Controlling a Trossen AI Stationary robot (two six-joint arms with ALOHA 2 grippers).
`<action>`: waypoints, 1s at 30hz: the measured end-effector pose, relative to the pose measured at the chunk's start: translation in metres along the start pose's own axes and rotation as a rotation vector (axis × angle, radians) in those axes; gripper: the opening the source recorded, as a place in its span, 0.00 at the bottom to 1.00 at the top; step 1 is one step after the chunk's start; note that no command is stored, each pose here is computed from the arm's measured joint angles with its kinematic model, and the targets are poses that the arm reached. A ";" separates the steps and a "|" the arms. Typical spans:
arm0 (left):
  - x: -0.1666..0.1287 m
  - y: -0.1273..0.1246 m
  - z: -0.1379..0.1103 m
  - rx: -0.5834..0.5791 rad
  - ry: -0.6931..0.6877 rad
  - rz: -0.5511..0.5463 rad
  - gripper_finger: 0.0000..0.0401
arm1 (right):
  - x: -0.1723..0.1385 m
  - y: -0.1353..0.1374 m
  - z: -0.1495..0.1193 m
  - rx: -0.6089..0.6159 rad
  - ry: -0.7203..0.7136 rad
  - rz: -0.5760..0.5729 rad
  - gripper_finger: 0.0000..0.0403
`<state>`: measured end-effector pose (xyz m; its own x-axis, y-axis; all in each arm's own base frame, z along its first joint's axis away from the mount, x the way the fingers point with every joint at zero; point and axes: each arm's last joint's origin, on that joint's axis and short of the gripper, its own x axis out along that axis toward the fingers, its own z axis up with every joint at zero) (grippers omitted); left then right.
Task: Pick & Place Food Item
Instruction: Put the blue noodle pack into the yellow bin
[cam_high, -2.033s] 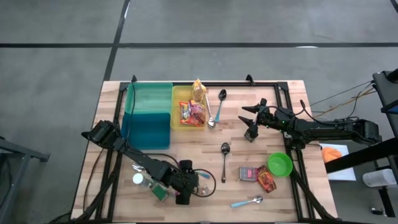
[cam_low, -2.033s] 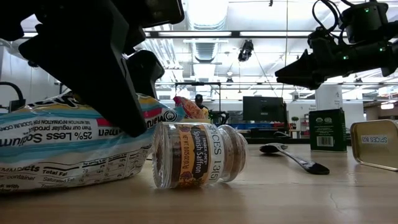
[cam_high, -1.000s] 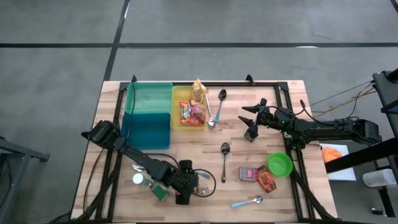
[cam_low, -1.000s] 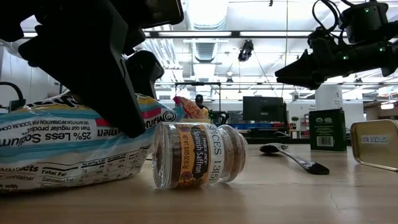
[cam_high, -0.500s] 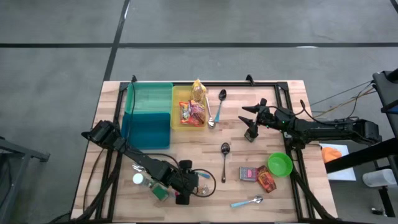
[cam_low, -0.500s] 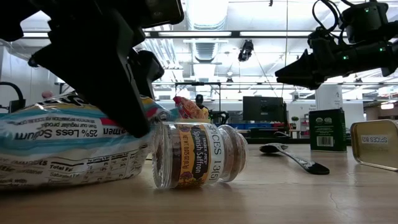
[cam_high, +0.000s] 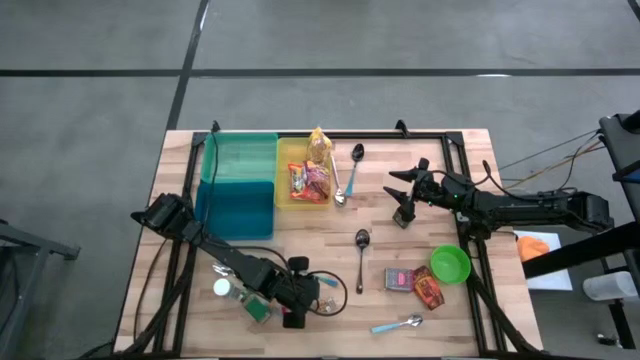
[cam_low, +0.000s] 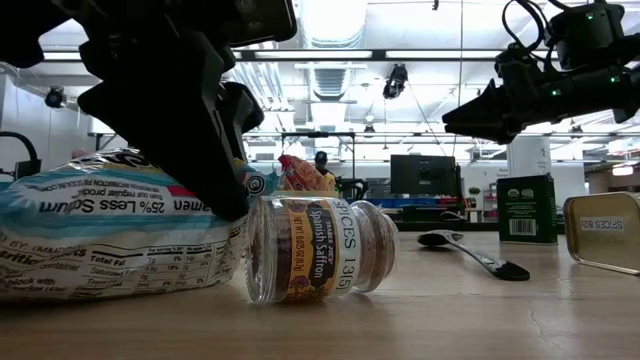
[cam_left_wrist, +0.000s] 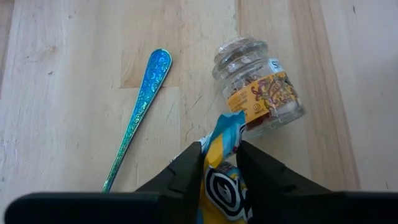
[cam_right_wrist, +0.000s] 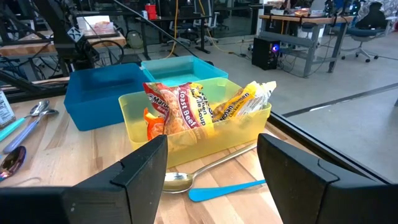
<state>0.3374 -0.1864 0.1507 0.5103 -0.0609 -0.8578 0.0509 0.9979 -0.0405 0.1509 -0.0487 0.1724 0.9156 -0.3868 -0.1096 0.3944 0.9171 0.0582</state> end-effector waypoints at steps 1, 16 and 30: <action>0.000 0.000 0.000 0.000 0.000 0.000 0.25 | 0.000 0.000 0.000 0.000 0.000 0.000 0.61; 0.001 0.004 0.002 -0.010 -0.011 0.018 0.06 | 0.000 0.000 0.000 0.000 0.000 0.000 0.61; 0.002 0.009 0.004 -0.035 -0.008 0.027 0.02 | 0.000 0.000 0.000 0.000 0.000 0.000 0.61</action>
<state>0.3422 -0.1772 0.1508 0.5177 -0.0336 -0.8549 0.0065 0.9994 -0.0353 0.1509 -0.0487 0.1724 0.9157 -0.3867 -0.1098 0.3943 0.9171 0.0582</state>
